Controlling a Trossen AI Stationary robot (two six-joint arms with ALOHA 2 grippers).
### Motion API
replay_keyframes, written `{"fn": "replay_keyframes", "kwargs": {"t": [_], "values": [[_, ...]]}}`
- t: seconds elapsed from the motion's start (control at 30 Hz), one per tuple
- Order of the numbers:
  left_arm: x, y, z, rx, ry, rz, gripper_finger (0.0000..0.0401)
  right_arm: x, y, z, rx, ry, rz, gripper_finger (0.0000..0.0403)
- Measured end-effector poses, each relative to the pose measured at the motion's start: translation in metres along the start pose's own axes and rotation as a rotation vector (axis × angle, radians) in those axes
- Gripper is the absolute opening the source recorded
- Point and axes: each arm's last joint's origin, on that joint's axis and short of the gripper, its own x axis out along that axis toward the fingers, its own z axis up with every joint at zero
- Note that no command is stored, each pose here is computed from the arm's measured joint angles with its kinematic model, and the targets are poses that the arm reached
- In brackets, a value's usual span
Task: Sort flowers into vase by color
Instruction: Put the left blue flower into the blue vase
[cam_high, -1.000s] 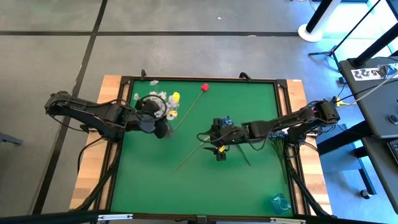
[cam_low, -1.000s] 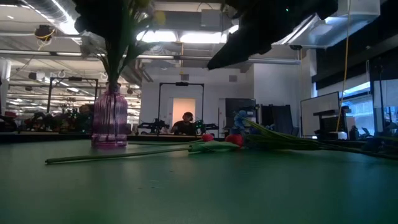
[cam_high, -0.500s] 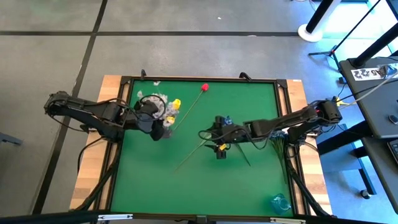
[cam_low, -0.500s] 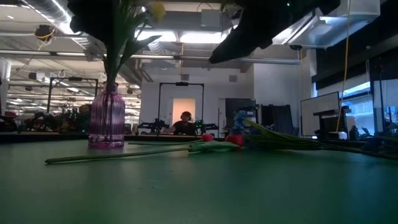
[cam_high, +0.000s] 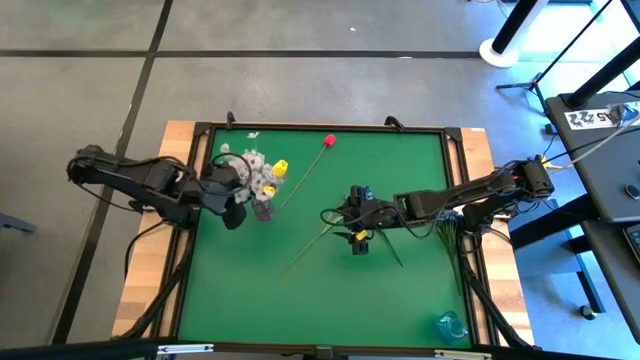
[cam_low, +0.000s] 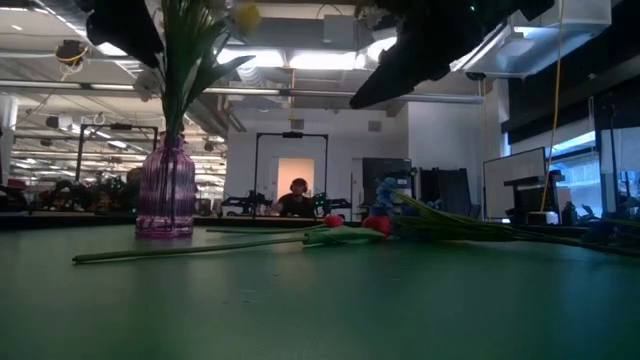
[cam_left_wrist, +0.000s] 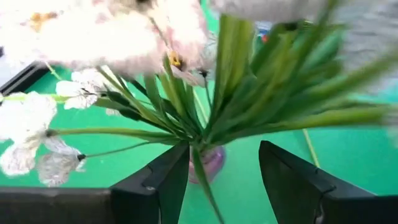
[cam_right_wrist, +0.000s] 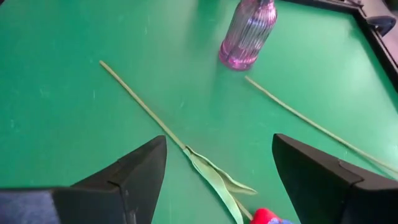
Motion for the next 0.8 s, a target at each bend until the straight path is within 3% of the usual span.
{"fn": "replay_keyframes", "kwargs": {"t": [0.2,0.37,0.53,0.67,0.8], "values": [[-0.014,0.005,-0.004,0.003,-0.027,-0.066,0.0188,0.0,0.0,0.0,0.02,-0.004,0.0,0.0292],[-0.028,0.016,-0.011,-0.019,0.056,-0.195,0.0188,-0.005,-0.001,0.002,0.042,0.001,0.0,0.0292],[-0.051,0.031,-0.011,-0.082,0.121,-0.267,0.0188,-0.016,-0.005,0.002,0.145,0.154,-0.051,0.0292],[-0.08,0.043,-0.002,-0.096,0.039,-0.373,0.0188,-0.022,-0.006,-0.013,0.319,0.328,-0.117,0.0292],[-0.105,0.052,0.012,-0.027,-0.182,-0.437,0.0188,-0.024,-0.006,-0.044,0.495,0.516,-0.246,0.0292]]}}
